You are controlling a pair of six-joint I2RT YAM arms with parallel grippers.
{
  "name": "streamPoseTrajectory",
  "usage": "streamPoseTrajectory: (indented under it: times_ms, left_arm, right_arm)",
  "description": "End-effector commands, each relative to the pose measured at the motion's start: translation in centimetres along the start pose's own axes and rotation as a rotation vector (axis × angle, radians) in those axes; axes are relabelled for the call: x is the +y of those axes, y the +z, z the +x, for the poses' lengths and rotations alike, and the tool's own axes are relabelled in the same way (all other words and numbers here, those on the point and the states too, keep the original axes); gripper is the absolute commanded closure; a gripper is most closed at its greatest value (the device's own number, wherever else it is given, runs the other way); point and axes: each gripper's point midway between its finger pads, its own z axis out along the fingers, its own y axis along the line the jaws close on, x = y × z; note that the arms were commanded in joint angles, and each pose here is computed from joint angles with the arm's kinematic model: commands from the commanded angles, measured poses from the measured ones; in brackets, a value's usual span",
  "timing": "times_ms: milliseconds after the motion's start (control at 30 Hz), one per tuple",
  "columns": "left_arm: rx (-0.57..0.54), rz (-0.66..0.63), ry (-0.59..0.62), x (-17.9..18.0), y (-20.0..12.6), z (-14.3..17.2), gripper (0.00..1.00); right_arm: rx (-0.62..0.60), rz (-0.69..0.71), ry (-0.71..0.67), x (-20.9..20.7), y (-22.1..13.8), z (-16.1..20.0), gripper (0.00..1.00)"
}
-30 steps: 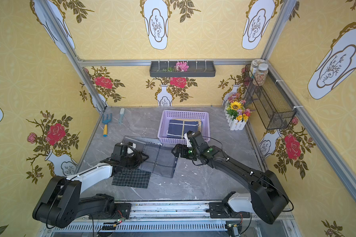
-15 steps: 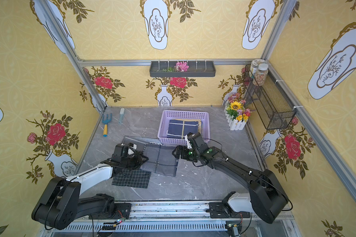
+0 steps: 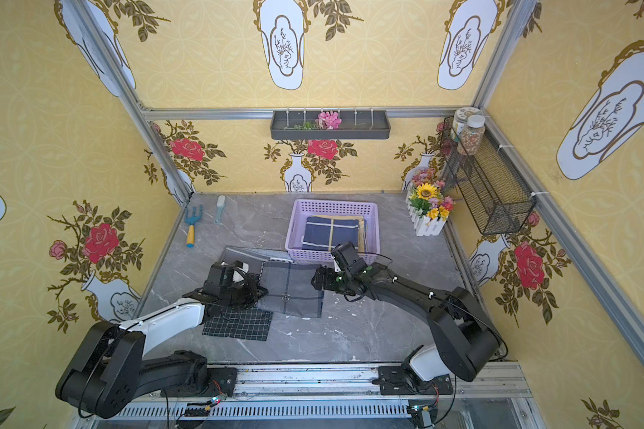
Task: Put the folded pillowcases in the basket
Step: Pick up the pillowcase from the center of the board.
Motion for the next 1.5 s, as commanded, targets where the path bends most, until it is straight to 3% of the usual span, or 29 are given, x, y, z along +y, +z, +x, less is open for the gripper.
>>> streamPoseTrajectory:
  times_ms: [0, 333, 600, 800, 1133, 1467]
  left_arm:
    - [-0.002, -0.008, 0.006, 0.1, 0.1, 0.1, 0.92]
    - [-0.018, -0.025, 0.020, 0.2, -0.2, 0.0, 0.99]
    - [-0.014, -0.027, 0.021, 0.3, -0.1, 0.1, 1.00]
    - [-0.012, -0.029, 0.022, 0.4, 0.0, 0.0, 1.00]
    - [-0.012, -0.030, 0.022, 0.4, 0.1, 0.0, 1.00]
    - [-0.013, -0.014, 0.029, 0.0, -0.1, 0.0, 1.00]
  right_arm:
    - [0.001, 0.063, -0.042, -0.5, 1.3, -0.3, 0.02]
    - [0.044, 0.231, -0.096, -1.5, 5.0, -0.9, 0.22]
    - [0.060, 0.295, -0.099, -2.3, 6.3, -1.1, 0.32]
    - [0.089, 0.306, -0.102, -2.6, 7.5, -0.6, 0.45]
    - [0.091, 0.349, -0.102, -3.2, 7.4, -0.5, 0.71]
    - [0.085, 0.352, -0.122, -2.6, 6.6, 0.0, 0.89]
